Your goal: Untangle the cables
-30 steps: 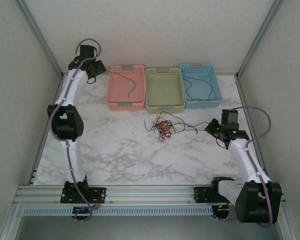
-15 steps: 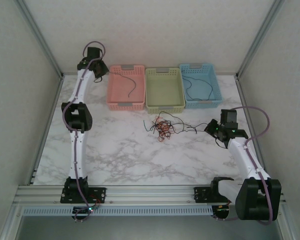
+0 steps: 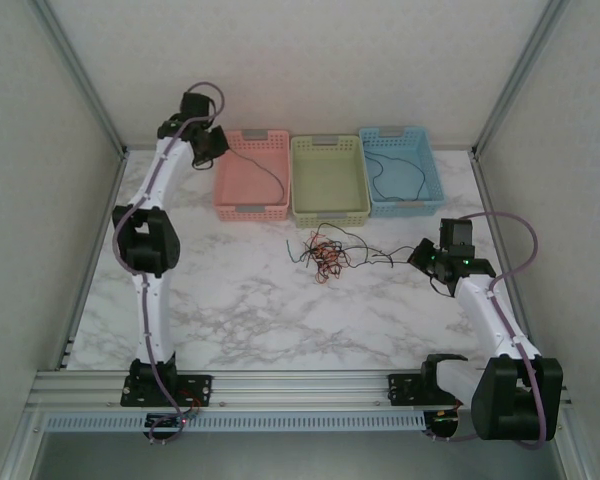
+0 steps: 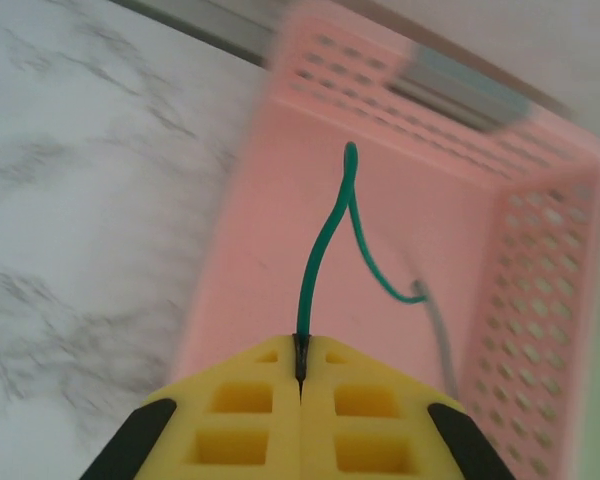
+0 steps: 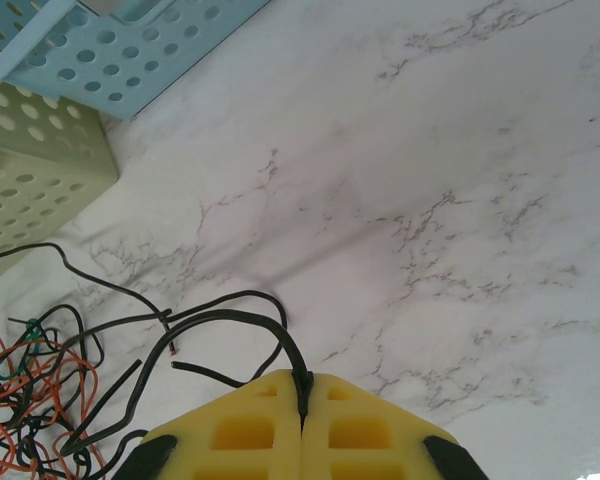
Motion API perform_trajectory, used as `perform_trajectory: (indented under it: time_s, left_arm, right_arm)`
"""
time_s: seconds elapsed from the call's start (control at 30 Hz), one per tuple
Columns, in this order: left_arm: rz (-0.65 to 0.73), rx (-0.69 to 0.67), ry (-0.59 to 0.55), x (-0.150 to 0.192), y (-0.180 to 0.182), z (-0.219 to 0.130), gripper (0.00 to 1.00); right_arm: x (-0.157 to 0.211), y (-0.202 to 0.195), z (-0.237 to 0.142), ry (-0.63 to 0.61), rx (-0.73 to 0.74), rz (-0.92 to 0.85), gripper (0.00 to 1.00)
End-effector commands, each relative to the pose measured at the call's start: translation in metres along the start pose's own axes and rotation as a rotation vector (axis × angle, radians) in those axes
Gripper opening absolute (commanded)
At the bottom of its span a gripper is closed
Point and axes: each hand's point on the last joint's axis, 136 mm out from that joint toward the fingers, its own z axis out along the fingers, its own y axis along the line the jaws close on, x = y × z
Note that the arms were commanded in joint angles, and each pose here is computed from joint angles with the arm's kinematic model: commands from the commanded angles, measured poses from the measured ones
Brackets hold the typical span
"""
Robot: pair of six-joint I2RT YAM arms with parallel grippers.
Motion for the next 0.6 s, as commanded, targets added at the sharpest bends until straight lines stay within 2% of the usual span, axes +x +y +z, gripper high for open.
perform_trajectory:
  time_s: [0.0,0.1,0.23,0.57]
  left_arm:
    - [0.101,0.088,0.049,0.024,-0.039,-0.028,0.00]
    - [0.185,0.041,0.119,0.055,-0.045,-0.018,0.00]
    - [0.200,-0.015,0.211,0.078,-0.032,0.010,0.00]
    - [0.224,-0.116,0.282,0.086,-0.007,0.055,0.00]
  right_arm:
    - [0.001,0.003,-0.004,-0.001,-0.007,-0.018,0.00]
    - [0.001,0.004,-0.003,-0.001,-0.012,-0.021,0.00]
    - [0.001,0.005,-0.004,-0.001,-0.019,-0.019,0.00]
    - [0.002,0.006,-0.004,0.004,-0.021,-0.020,0.00]
